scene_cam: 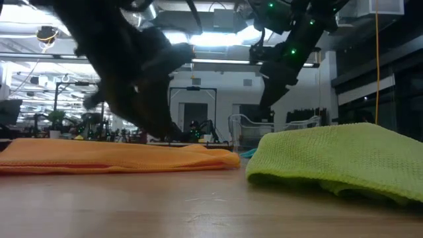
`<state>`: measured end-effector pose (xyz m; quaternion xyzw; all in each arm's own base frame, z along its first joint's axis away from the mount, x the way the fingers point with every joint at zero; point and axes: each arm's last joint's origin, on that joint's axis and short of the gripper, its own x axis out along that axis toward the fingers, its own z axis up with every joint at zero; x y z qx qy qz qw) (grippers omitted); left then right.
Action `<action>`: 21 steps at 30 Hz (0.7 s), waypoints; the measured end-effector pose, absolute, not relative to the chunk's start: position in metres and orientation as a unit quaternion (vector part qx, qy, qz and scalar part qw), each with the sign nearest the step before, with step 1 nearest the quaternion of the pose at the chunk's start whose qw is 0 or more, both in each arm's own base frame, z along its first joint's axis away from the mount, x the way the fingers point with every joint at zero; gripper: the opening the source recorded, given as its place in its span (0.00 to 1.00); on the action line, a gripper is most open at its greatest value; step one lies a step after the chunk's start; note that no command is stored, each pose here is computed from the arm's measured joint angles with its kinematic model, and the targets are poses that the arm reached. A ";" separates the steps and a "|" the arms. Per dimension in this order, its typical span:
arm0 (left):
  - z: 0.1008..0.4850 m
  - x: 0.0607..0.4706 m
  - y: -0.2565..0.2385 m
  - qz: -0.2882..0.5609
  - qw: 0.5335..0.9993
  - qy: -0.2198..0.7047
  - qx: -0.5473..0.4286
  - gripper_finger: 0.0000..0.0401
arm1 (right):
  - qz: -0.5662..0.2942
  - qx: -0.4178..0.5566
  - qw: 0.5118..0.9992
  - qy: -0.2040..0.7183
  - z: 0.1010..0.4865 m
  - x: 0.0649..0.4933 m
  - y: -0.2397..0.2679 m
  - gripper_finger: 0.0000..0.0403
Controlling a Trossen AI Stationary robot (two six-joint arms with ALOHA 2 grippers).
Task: Fold microfiber towels
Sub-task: Fold the left yellow microfiber cloth
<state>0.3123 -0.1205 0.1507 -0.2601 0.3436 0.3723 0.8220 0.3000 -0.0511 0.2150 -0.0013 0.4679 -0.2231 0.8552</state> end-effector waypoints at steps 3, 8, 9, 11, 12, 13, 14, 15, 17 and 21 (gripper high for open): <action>0.167 0.310 -0.123 0.407 0.819 0.344 -0.211 0.18 | -0.223 -0.001 0.858 0.463 0.216 0.301 -0.051 0.19; 0.156 0.301 -0.147 0.425 0.854 0.254 -0.161 0.10 | -0.223 -0.002 0.857 0.464 0.215 0.301 -0.051 0.19; 0.151 0.299 -0.152 0.431 0.857 0.233 -0.162 0.09 | -0.223 -0.002 0.858 0.463 0.216 0.301 -0.051 0.19; 0.138 0.295 -0.162 0.435 0.860 0.208 -0.165 0.06 | -0.222 -0.004 0.858 0.463 0.216 0.301 -0.051 0.19; 0.128 0.294 -0.166 0.438 0.861 0.206 -0.158 0.05 | -0.221 -0.006 0.859 0.463 0.216 0.301 -0.051 0.19; 0.118 0.294 -0.169 0.439 0.861 0.207 -0.152 0.03 | -0.219 -0.008 0.859 0.462 0.216 0.301 -0.051 0.19; 0.109 0.295 -0.170 0.439 0.860 0.209 -0.151 0.02 | -0.218 -0.011 0.860 0.462 0.216 0.302 -0.051 0.19; 0.101 0.297 -0.170 0.443 0.858 0.213 -0.151 0.01 | -0.217 -0.012 0.861 0.461 0.216 0.302 -0.051 0.19; 0.088 0.301 -0.165 0.459 0.848 0.218 -0.153 0.00 | -0.216 -0.010 0.863 0.456 0.217 0.303 -0.051 0.19; 0.070 0.307 -0.154 0.488 0.834 0.209 -0.151 0.00 | -0.215 -0.008 0.864 0.456 0.217 0.303 -0.051 0.19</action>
